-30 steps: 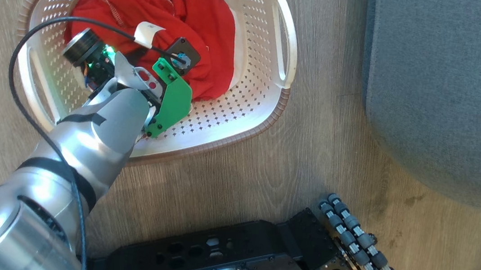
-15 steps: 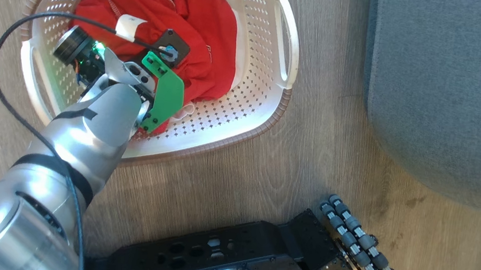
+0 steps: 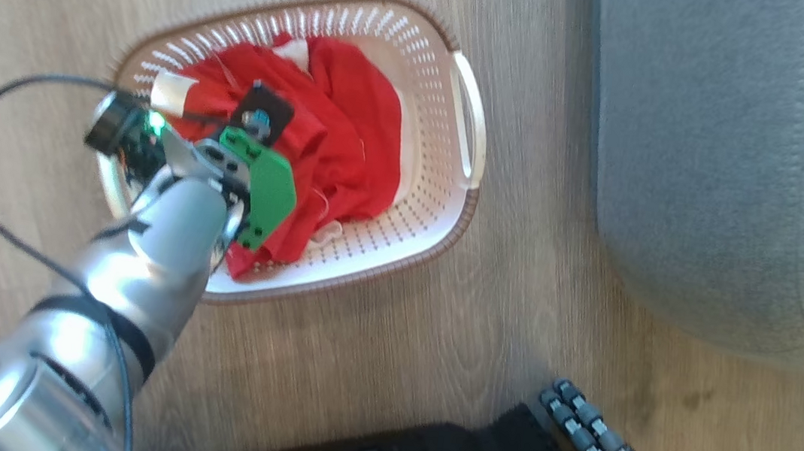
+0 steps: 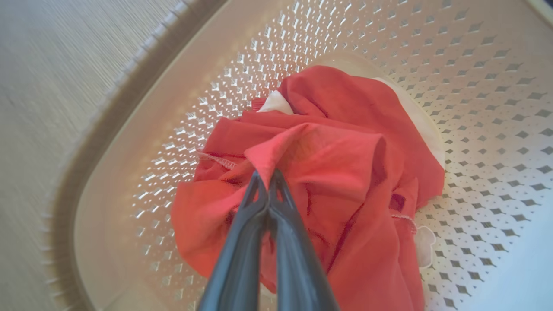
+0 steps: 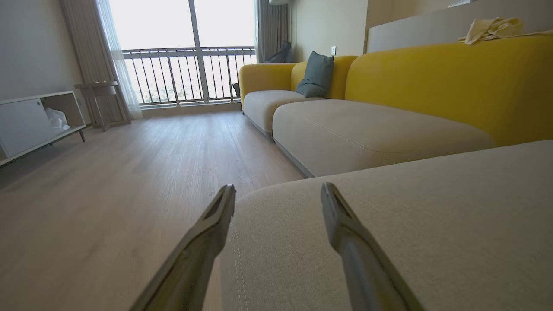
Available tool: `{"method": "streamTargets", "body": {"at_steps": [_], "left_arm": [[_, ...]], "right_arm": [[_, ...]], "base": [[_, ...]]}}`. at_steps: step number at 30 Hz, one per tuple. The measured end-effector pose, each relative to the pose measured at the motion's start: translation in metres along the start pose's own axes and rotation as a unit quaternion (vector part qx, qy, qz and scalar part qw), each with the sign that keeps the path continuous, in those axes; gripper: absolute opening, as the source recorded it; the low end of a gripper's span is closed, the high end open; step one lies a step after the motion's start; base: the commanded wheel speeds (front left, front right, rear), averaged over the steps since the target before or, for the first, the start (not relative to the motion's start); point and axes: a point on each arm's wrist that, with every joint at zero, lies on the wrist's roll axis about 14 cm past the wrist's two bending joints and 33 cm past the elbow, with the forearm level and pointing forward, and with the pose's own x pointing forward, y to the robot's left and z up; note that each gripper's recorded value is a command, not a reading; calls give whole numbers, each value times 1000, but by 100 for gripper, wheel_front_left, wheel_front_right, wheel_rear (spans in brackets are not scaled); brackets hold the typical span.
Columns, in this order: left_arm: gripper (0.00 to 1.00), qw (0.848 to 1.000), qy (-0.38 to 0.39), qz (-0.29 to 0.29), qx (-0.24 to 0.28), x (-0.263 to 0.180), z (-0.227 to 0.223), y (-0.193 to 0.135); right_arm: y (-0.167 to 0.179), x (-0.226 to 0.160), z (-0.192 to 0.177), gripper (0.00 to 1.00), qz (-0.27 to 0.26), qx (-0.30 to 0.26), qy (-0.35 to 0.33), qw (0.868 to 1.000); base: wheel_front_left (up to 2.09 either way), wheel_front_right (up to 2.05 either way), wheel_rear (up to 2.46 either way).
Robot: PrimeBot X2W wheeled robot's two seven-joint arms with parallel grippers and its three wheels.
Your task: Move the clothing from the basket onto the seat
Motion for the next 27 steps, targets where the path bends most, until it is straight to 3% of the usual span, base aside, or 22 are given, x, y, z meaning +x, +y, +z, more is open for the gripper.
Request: {"method": "streamTargets", "body": {"at_steps": [8,13,20,27], "left_arm": [[0,997,-59,39,-28,-57,34,1],[0,986,-146,61,-48,-98,92,-3],[0,960,-261,92,-47,-166,153,-5],[0,921,-371,117,-30,-239,206,-1]], "right_arm": [[8,-18,31,100,9,37,-6,999],[19,-48,30,100,28,50,29,998],[39,-69,56,100,61,75,14,995],[61,-85,76,100,100,80,-2,992]], "base": [[0,0,0],[0,0,0],[0,0,0],[0,0,0]]}}
